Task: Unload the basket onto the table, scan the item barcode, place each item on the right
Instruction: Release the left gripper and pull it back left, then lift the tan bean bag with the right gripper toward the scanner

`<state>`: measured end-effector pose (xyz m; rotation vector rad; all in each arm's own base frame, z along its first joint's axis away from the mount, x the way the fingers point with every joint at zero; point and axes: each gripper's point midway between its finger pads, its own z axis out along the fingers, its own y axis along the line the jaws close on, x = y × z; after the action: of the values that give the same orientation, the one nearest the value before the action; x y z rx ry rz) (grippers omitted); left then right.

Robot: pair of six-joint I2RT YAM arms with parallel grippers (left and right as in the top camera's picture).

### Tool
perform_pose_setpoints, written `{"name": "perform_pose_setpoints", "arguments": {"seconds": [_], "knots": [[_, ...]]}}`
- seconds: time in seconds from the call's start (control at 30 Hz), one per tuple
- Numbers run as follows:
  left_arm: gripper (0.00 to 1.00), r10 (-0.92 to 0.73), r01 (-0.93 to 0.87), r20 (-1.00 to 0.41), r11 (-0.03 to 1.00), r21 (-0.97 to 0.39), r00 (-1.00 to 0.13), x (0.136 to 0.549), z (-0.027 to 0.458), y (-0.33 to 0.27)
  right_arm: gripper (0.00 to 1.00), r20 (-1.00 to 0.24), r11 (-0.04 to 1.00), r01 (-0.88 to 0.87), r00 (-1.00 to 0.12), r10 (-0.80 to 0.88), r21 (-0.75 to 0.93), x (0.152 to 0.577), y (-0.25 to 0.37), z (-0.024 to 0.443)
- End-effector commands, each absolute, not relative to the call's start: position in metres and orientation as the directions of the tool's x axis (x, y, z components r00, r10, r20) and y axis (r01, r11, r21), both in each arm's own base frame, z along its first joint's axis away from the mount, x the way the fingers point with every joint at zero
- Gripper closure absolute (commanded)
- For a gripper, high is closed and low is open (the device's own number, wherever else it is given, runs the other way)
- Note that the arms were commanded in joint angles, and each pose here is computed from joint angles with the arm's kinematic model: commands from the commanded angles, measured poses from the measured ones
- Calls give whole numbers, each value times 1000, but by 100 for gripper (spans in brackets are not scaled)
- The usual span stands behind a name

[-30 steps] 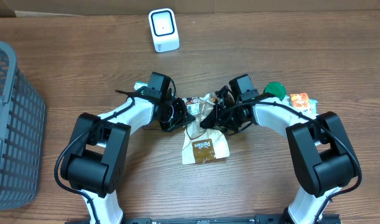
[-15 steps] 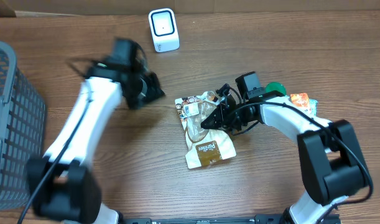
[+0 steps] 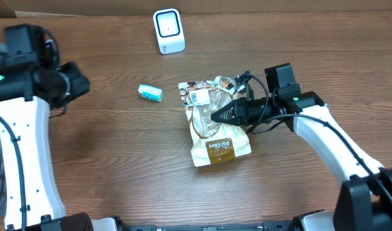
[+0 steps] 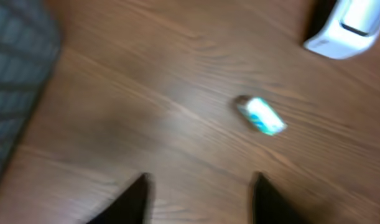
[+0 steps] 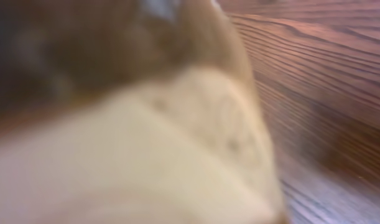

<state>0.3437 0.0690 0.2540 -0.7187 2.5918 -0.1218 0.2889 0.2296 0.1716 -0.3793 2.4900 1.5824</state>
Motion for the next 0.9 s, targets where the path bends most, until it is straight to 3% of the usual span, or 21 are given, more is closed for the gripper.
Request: {"name": "perform_pose_setpoints", "arguments": {"seconds": [0.0,0.07,0.13,0.5,0.87], "knots": [[26,-503,-489,-412,860,-148,-760,336,255,95,96,-372,341,-395,-919,-134,853,285,233,211],[8,-526,-519,-413,843,-139,-743,333,255,106,96,-385,338,-407,-913,-133,849,284,233,220],[0,-541,-542,-416,831,-128,-731,329,255,115,96,-394,335,-415,-910,-132,846,282,232,229],[0,-552,-568,-423,817,-101,-719,325,255,126,96,-459,244,-480,-877,-142,843,267,239,282],[0,-551,-567,-423,818,-101,-719,326,255,125,96,-358,255,-371,-929,-98,893,268,239,294]]}}
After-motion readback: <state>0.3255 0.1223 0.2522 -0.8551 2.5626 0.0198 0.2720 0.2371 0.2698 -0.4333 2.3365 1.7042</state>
